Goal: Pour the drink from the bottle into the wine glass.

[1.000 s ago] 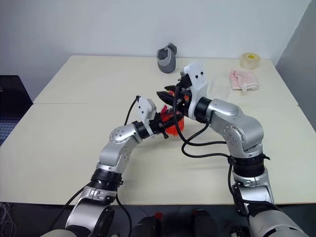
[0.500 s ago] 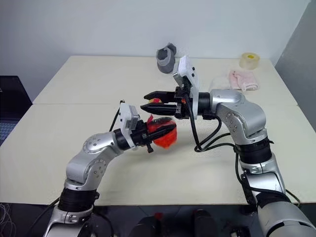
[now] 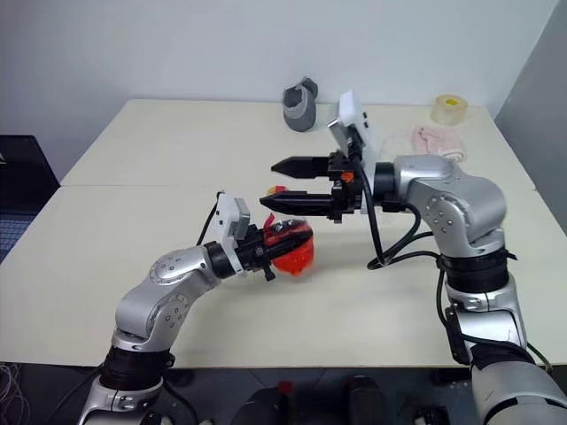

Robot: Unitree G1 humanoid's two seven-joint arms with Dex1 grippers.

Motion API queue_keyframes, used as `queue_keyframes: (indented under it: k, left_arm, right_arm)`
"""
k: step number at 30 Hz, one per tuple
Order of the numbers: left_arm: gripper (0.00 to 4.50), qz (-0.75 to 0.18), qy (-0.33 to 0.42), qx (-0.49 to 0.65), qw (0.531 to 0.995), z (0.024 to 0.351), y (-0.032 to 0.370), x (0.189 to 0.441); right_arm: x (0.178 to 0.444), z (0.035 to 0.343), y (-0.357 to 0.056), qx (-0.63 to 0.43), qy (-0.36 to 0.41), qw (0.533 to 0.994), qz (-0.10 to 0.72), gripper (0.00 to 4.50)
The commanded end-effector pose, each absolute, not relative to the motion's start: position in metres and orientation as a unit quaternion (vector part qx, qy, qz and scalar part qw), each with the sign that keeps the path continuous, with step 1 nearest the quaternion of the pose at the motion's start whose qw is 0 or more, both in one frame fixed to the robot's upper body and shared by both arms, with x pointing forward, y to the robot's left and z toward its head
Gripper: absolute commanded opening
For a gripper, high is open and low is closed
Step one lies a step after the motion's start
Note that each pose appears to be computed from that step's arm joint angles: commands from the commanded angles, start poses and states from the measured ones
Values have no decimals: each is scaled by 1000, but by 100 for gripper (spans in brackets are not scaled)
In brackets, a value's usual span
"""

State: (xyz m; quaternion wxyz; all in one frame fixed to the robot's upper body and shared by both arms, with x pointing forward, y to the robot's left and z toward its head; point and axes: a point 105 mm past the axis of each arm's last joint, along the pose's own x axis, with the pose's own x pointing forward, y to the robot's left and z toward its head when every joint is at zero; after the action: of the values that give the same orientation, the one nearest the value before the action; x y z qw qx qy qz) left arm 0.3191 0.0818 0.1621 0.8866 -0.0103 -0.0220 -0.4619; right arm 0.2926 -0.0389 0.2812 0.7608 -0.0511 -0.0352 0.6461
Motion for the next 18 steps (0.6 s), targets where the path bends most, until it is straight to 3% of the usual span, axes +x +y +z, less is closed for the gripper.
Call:
queue_keyframes:
  k: [1,8,12,18]
  left_arm:
    - [103,-422,-72,13,904,182,90,336]
    - [103,-382,-104,35,918,190,84,365]
    - [103,-380,-121,35,916,197,73,378]
    - [103,-388,-126,35,912,200,66,388]
  right_arm:
    - [291,291,-46,-44,-61,794,604,450]
    - [323,292,-49,-21,-71,892,446,450]
    - [332,300,-40,-10,-87,910,405,450]
    - [333,300,-29,-10,-90,909,407,450]
